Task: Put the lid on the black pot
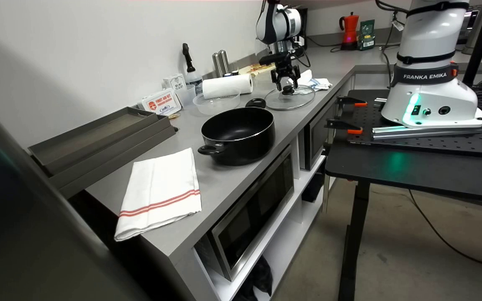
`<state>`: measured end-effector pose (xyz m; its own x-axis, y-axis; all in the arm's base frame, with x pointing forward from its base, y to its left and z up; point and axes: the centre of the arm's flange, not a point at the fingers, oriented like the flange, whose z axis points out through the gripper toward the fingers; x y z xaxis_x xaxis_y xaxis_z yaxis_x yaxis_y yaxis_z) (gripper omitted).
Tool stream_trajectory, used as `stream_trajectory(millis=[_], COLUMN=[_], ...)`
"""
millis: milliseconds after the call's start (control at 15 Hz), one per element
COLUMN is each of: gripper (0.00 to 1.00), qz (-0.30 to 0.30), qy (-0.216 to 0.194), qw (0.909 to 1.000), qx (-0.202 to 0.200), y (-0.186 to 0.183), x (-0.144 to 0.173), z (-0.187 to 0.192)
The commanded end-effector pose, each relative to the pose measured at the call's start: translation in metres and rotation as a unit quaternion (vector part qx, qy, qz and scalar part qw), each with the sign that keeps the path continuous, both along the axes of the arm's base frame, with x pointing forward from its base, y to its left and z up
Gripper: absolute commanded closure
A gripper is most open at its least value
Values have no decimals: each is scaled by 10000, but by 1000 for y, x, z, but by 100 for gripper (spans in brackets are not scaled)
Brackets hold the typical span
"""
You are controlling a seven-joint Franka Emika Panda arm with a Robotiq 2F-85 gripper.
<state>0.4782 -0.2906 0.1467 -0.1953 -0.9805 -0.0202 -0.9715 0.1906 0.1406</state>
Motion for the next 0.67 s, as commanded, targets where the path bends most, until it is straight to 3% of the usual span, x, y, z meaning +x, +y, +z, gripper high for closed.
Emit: stream_trajectory(millis=[0, 267, 467, 600], gripper=[33, 64, 73, 74], qz=[-143, -149, -144, -123], qy=[-43, -75, -132, -153], qw=[9999, 9999, 9998, 9998], qx=[31, 27, 6, -4], y=[-6, -7, -8, -7], x=[6, 8, 10, 9], z=[-3, -1, 5, 7])
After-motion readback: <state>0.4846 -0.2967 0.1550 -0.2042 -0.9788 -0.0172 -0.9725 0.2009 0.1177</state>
